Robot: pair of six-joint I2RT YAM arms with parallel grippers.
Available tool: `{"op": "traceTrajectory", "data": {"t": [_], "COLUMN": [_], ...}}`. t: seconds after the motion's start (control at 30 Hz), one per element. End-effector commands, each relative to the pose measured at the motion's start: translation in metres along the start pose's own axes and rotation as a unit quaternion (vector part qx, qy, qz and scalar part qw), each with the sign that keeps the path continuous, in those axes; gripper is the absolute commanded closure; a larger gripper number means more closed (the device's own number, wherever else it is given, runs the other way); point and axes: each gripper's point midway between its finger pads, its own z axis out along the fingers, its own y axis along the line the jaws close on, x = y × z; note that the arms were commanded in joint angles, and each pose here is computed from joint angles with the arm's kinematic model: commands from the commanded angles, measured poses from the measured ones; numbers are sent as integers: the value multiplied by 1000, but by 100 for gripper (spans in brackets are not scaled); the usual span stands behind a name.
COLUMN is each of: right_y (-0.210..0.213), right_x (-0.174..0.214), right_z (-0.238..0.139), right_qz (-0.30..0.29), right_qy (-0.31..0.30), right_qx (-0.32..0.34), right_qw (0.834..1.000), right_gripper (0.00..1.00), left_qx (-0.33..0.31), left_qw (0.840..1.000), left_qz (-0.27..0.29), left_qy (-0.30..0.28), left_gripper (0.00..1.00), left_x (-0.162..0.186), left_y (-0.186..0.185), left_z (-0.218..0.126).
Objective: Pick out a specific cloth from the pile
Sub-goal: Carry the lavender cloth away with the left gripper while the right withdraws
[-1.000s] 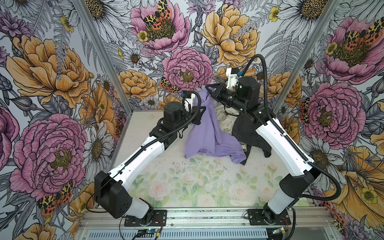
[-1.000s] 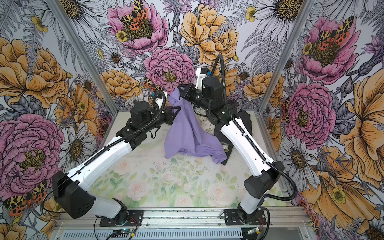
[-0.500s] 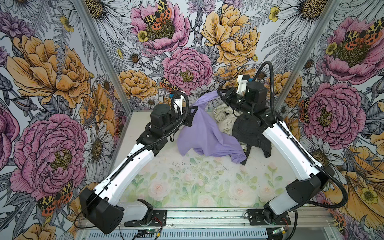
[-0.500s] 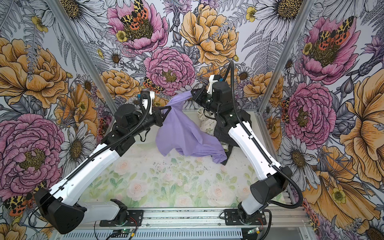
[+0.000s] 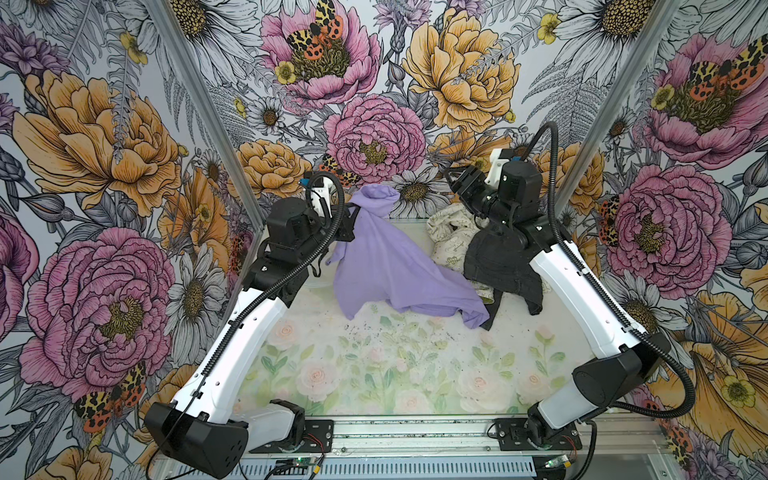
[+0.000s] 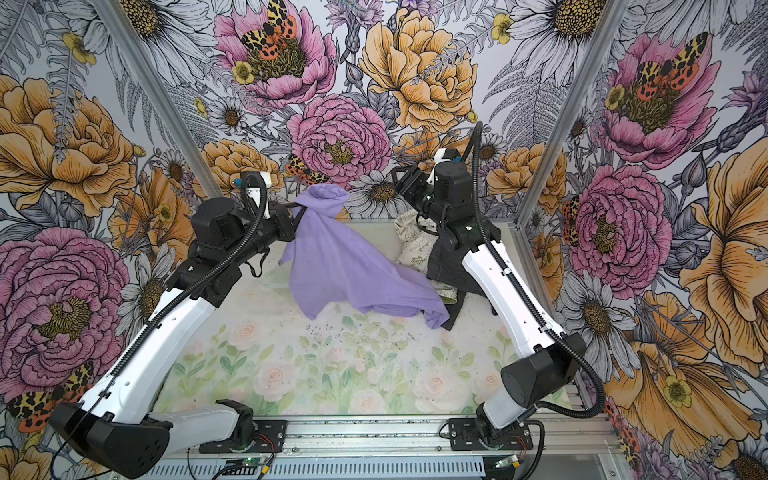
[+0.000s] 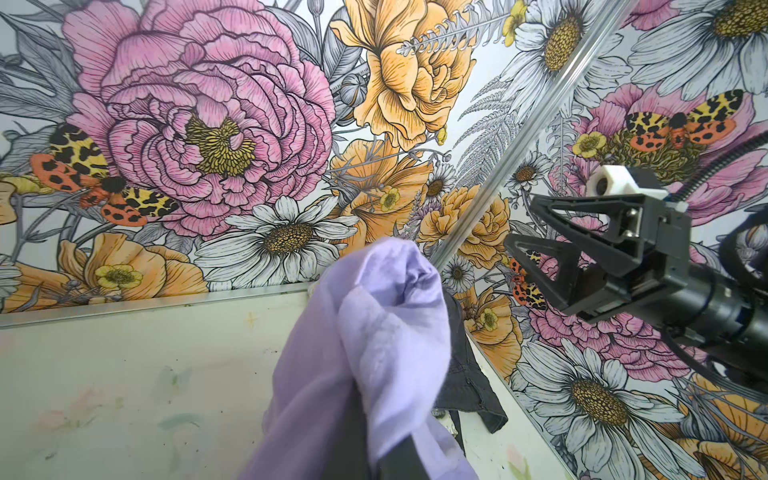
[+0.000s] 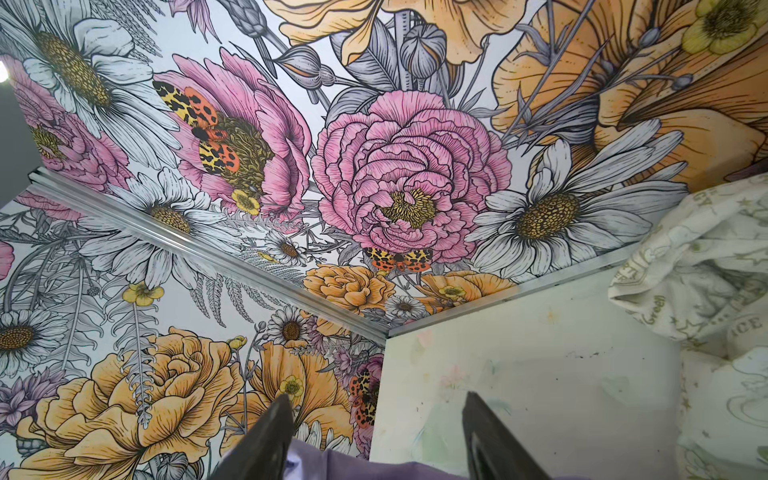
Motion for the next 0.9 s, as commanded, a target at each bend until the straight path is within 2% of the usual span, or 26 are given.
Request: {"op": "traceTrajectory", "data": {"t": [0.0, 0.3, 0.63, 0.87], "right_y": [19, 16, 11, 10], "right_x": [-14, -14, -11, -13], "right_z": [-19, -18, -12, -9], "right_qz": [-15, -25, -25, -28], "right_qy": [-26, -27, -22, -20], "right_qx": [-21, -16, -10, -12], "right_qw": [999, 999, 999, 999], "right_gripper": [29, 14, 13, 13], "left_qx": [8, -15, -77, -159], "left_qw": [999, 997, 989, 971], "left_qz": [6, 21, 55, 77], "left_qy": [-40, -77, -110, -159], "left_gripper": [100, 100, 100, 100], "left_x": [-38, -89, -138, -192], "left_y": [-9, 4, 38, 82], "left_z": [-25, -47, -58, -75]}}
